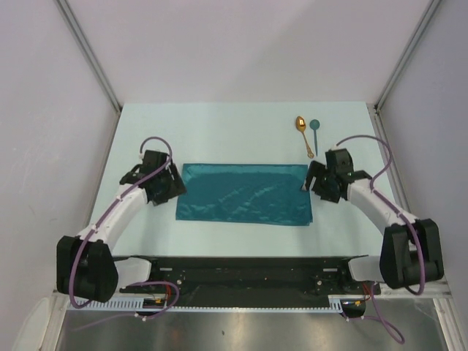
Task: Fold the napkin into a case and place the utensils inside
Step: Fold and flatten the napkin at the center of the board, then smooth out the rectangle-folded napkin at the center of the board.
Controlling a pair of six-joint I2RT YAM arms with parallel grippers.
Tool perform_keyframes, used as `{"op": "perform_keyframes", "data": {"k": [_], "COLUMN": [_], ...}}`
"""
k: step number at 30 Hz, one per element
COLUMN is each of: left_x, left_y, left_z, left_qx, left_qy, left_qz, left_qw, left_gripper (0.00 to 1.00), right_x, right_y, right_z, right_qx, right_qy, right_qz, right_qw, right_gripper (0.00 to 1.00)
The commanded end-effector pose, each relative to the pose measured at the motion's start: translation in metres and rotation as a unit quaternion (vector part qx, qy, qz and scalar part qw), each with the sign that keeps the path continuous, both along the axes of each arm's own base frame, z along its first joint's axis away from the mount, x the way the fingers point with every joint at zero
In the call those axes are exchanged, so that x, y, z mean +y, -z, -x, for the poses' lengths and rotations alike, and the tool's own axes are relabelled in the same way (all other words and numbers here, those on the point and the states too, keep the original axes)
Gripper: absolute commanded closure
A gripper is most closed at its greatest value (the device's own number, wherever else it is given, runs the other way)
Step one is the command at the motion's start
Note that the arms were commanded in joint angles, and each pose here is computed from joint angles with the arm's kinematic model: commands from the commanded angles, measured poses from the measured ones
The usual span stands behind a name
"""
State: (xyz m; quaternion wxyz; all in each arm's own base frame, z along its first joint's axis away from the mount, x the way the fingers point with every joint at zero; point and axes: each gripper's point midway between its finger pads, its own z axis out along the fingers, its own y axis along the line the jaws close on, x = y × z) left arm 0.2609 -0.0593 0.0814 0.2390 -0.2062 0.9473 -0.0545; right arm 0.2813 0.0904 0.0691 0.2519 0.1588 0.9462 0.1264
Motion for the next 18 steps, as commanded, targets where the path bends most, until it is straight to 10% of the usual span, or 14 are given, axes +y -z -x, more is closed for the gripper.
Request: {"op": "perform_keyframes", "data": {"k": [1,8,18], "left_x": [-0.044,-0.073,-0.062], "left_y": [-0.055,-0.038,-0.026], "left_z": [-0.056,-0.135,-0.151], "left_qx": [-0.113,-0.099,-0.099], "left_qy": [0.090,0.106,0.098], "left_qz": [0.083,0.153,0.142], "left_qw": [0.986,0.978,0.980], "left_gripper": [0.32,0.77,0.75], "right_x": [-0.014,-0.008,-0.007], "right_y": [-0.023,-0.023,0.011], "right_z": [-0.052,-0.119,-0.146], "right_qx": [-0.044,-0.060,-0.024], "right_qy": [-0.004,-0.018,-0.036], "right_qz": [0.033,0.025,0.031], "right_qw": [0.998,0.998,0.999], "right_gripper": [0.16,0.30,0.60]}}
